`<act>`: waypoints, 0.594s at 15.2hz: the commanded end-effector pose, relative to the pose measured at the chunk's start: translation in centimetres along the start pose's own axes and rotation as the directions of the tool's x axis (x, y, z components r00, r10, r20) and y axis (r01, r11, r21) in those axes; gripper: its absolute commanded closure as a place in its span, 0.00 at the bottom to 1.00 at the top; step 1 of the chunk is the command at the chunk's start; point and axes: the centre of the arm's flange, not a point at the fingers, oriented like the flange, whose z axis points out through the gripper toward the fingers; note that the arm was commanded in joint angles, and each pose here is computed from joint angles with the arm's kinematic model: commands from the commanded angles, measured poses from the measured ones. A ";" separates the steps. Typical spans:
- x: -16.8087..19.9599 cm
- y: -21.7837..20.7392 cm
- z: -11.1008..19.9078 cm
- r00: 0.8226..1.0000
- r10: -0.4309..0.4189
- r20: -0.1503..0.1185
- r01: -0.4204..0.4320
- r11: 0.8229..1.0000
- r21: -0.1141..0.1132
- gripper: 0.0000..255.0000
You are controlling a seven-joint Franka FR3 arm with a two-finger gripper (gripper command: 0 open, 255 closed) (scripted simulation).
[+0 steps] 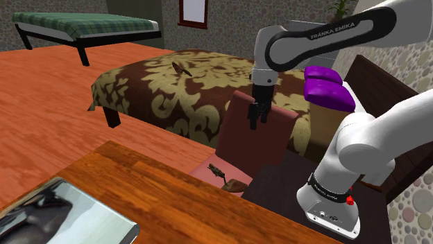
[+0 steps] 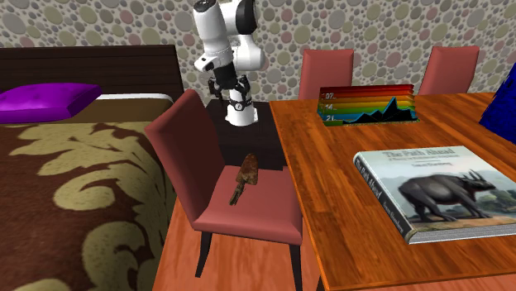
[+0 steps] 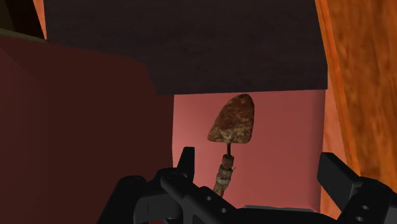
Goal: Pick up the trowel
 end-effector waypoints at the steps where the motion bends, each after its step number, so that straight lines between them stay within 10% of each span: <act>1: 1.2 -0.1 2.3 1.000 0.008 -0.009 -0.008 1.000 0.002 0.00; 9: 5.9 -0.2 11.6 0.999 0.037 -0.033 -0.036 0.999 0.012 0.00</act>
